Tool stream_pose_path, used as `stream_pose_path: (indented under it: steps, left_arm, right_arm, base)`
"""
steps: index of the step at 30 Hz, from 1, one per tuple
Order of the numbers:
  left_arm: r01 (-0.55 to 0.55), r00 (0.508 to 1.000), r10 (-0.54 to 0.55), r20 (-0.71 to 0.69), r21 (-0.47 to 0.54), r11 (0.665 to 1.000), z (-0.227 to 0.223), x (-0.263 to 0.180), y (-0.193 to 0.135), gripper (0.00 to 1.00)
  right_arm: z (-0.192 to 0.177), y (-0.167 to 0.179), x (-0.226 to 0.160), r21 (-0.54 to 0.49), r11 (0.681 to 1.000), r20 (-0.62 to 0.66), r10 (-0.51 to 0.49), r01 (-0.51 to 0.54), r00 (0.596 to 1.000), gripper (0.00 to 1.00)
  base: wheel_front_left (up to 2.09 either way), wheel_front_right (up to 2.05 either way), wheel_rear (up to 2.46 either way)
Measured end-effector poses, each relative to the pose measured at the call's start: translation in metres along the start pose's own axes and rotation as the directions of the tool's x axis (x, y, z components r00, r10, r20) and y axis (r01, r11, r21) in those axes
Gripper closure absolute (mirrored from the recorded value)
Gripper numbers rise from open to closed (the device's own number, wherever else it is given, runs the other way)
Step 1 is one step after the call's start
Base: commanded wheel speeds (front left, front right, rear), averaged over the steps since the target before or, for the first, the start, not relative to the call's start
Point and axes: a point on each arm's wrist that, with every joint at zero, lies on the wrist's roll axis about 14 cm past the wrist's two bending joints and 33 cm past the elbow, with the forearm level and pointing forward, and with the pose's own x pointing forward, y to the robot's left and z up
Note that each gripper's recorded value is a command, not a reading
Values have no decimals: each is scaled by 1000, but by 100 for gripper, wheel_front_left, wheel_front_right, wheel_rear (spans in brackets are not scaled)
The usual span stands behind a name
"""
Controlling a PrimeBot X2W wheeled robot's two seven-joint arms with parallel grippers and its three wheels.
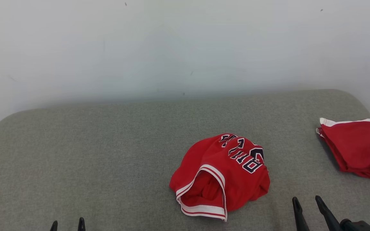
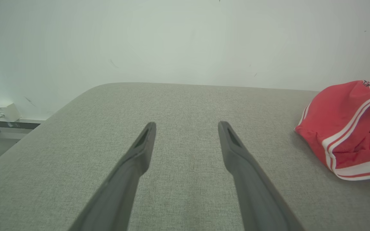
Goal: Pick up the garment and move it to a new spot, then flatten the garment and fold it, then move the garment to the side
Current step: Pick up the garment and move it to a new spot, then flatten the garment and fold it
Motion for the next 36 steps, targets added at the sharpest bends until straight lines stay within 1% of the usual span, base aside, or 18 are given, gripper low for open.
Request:
stream_pose_path:
  steps: [12, 19, 23, 26, 31, 36]
  left_arm:
    - [5, 1000, -5, -2, -12, 1000, -1, 3, -3, 0]
    - [-1, 1000, 1, -6, -15, 1000, -3, 2, -2, 0]
    - [-8, 1000, 8, -9, -16, 1000, -4, 0, 0, 0]
    - [-12, 1000, 12, -10, -19, 1000, -4, -2, 2, 0]
    - [-23, 1000, 23, -12, -25, 999, -5, -6, 4, 0]
    - [-41, 999, 40, -19, -43, 998, -8, -12, 8, 0]
  right_arm:
    - [-1, 1, 1, 3, 1000, -1, 2, -2, 1000, 0]
    - [-5, 13, 5, 5, 999, -21, 36, -36, 999, 0]
    - [-15, 29, 11, -5, 996, -85, 88, -89, 992, 0]
    - [-19, 51, 19, -7, 989, -128, 148, -150, 981, 0]
    - [-32, 80, 31, -8, 976, -241, 210, -218, 948, 0]
    - [-35, 103, 46, -26, 962, -301, 253, -273, 919, 0]
  base:
    - [0, 0, 0]
    - [0, 0, 0]
    - [0, 0, 0]
    - [0, 0, 0]
    - [0, 0, 0]
    - [0, 0, 0]
